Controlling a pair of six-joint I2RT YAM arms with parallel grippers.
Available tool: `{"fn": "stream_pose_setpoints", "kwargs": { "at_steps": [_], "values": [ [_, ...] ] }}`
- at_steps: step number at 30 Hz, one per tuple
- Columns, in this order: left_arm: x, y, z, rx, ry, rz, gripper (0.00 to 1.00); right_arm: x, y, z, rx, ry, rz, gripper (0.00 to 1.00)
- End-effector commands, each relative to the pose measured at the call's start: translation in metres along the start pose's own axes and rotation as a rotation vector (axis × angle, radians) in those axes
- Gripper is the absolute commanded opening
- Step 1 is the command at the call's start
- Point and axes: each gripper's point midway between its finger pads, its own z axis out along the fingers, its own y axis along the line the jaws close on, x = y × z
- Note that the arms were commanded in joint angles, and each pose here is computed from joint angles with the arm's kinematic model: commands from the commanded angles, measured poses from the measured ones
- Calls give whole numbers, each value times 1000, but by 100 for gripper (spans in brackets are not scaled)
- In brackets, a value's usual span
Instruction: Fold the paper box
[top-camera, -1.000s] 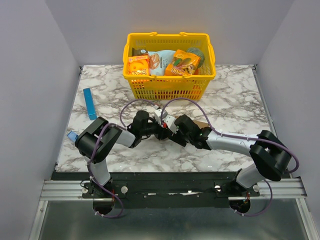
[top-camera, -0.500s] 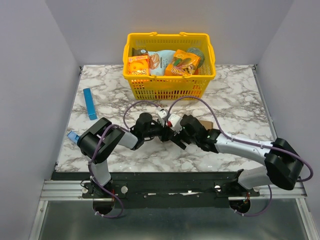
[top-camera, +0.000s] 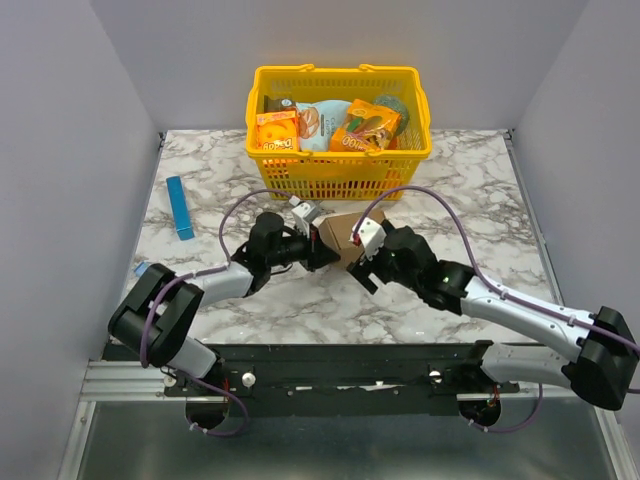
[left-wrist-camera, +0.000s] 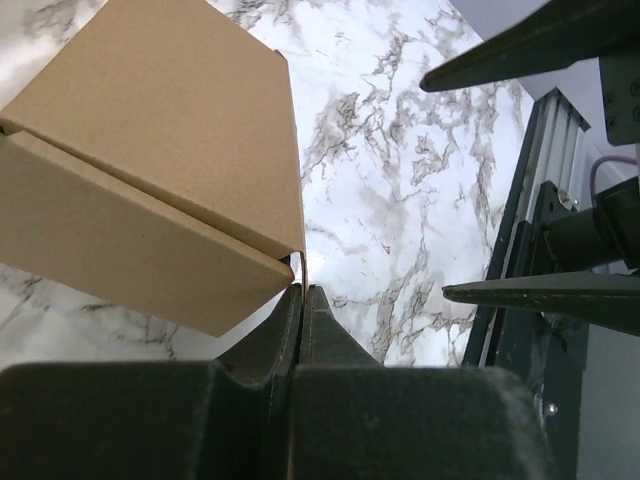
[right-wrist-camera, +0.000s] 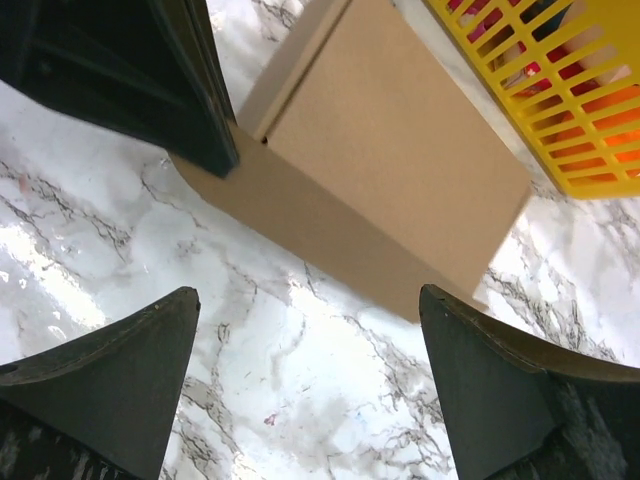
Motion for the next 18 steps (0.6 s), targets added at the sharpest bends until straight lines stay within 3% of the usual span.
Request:
{"fn": "stream_pose_setpoints", "kwargs": {
  "at_steps": [1,8,12,18],
  "values": [
    [-8,-1,-18,-41,8,-153,0,6,9,2,-37,10,-41,98],
    [-39,-5,-49,-60,-85,-335,0,-13,11,8,34,-142,-140,100],
    [-48,-6,-64,-58,-125,-396,0,-38,7,12,110,-296,-215,100],
    [-62,-10,-86,-13,-187,-505,0,-60,5,25,161,-396,-287,100]
  ]
}}
